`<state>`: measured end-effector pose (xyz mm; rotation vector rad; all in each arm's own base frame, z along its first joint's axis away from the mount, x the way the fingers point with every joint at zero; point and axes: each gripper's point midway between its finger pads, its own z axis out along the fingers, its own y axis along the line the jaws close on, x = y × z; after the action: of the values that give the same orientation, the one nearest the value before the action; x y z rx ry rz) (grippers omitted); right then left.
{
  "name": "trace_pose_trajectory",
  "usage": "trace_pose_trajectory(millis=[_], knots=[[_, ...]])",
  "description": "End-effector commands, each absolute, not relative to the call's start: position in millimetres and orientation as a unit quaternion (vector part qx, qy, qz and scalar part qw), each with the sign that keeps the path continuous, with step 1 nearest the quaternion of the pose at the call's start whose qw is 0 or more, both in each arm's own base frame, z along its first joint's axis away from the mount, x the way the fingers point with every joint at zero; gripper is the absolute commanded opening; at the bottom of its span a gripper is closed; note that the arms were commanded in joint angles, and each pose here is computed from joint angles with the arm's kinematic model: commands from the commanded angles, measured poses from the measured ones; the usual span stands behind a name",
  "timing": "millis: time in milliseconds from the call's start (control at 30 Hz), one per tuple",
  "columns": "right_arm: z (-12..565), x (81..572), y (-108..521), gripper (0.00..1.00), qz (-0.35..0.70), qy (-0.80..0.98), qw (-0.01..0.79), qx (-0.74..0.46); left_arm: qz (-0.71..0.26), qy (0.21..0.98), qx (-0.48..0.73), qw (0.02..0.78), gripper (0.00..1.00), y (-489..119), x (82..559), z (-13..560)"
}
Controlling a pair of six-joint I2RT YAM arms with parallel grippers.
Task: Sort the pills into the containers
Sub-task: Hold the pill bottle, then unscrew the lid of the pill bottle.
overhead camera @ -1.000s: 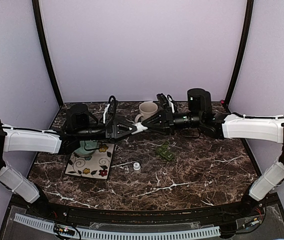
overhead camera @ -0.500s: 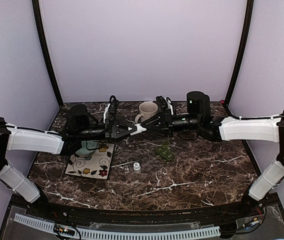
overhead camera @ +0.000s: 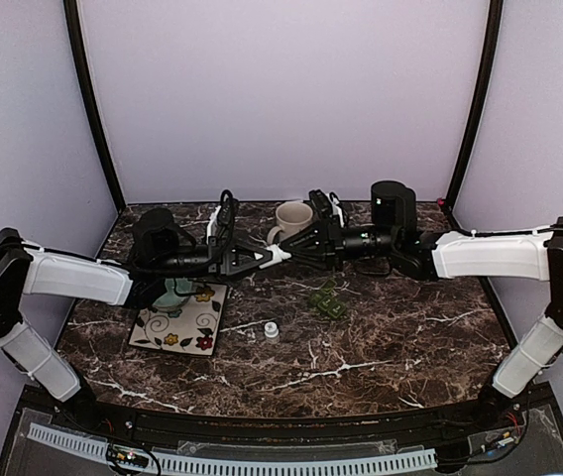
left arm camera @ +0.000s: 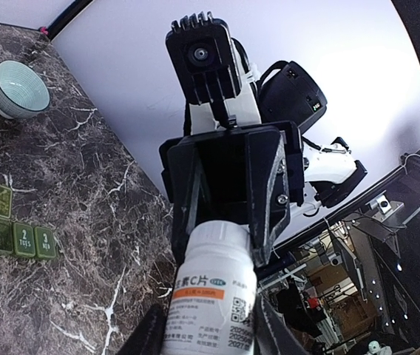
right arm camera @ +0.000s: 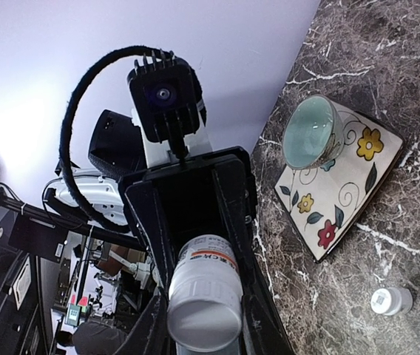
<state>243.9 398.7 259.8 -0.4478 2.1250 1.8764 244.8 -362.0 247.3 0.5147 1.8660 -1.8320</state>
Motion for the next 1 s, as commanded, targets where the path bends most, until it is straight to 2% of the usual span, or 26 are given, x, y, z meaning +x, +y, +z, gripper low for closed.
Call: trace_pose_trajectory(millis=[0, 333, 667, 967], knots=[[252, 246, 400, 0.0, 0.642, 0.73, 0.143, -0.185, -0.695, 0.642, 0.223, 0.233, 0.14, -366, 236, 274], [257, 238, 398, 0.0, 0.603, 0.707, 0.202, -0.31, -0.722, 0.603, 0.274, 0.199, 0.0, -370, 219, 317], [266, 230, 383, 0.0, 0.526, 0.677, 0.29, -0.424, -0.76, 0.557, 0.297, 0.155, 0.0, -369, 205, 357], [282, 232, 372, 0.0, 0.465, 0.647, 0.368, -0.479, -0.776, 0.529, 0.322, 0.12, 0.0, -367, 194, 383]])
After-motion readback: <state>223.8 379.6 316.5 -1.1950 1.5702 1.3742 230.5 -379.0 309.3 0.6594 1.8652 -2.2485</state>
